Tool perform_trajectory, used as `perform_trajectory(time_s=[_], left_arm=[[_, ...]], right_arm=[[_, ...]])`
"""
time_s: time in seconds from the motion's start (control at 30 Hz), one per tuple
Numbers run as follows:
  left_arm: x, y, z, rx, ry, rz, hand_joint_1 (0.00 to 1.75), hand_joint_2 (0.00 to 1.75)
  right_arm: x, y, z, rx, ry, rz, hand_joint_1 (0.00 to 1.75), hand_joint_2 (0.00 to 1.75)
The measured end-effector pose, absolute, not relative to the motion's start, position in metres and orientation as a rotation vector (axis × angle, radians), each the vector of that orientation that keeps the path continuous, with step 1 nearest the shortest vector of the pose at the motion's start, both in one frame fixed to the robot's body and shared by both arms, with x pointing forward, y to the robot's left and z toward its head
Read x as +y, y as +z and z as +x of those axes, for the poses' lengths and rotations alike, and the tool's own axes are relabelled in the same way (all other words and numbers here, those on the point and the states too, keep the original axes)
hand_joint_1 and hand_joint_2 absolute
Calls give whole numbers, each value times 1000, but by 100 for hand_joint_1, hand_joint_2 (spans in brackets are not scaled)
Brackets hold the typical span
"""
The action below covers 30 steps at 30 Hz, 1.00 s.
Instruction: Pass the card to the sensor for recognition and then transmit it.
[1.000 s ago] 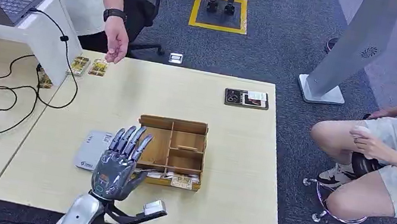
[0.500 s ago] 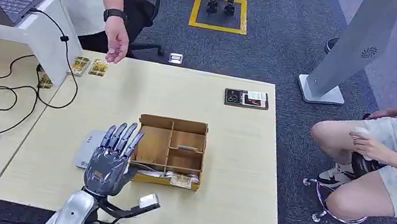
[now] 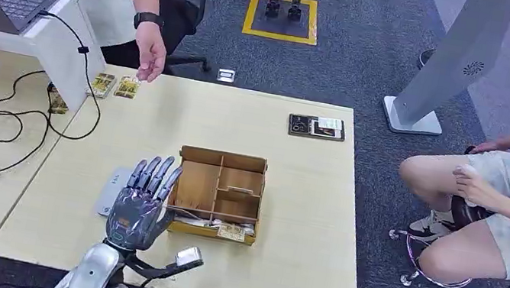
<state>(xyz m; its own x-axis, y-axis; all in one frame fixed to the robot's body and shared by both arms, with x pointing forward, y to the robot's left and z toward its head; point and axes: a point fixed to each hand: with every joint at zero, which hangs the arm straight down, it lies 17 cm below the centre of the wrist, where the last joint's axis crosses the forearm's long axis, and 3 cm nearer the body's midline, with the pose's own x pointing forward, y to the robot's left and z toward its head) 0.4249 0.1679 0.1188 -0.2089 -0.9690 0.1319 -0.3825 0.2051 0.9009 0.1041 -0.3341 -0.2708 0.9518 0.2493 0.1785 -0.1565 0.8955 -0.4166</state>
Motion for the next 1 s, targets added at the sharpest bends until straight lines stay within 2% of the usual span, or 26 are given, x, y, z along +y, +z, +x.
perform_trajectory(time_s=[0.2, 0.23, 0.67, 1.0], left_arm=[[167, 115, 427, -1721, -991, 1266, 0, 175], [164, 115, 428, -1726, -996, 1259, 175, 175], [129, 62, 412, -1814, -1195, 915, 175, 175], [122, 58, 415, -1836, -1281, 861, 175, 175]], right_arm=[[-334, -271, 104, -232, 209, -410, 0, 175], [-334, -271, 104, -232, 210, -409, 0, 175], [-333, -270, 110, -242, 235, -402, 0, 175], [-335, -269, 115, -247, 251, -403, 0, 175]])
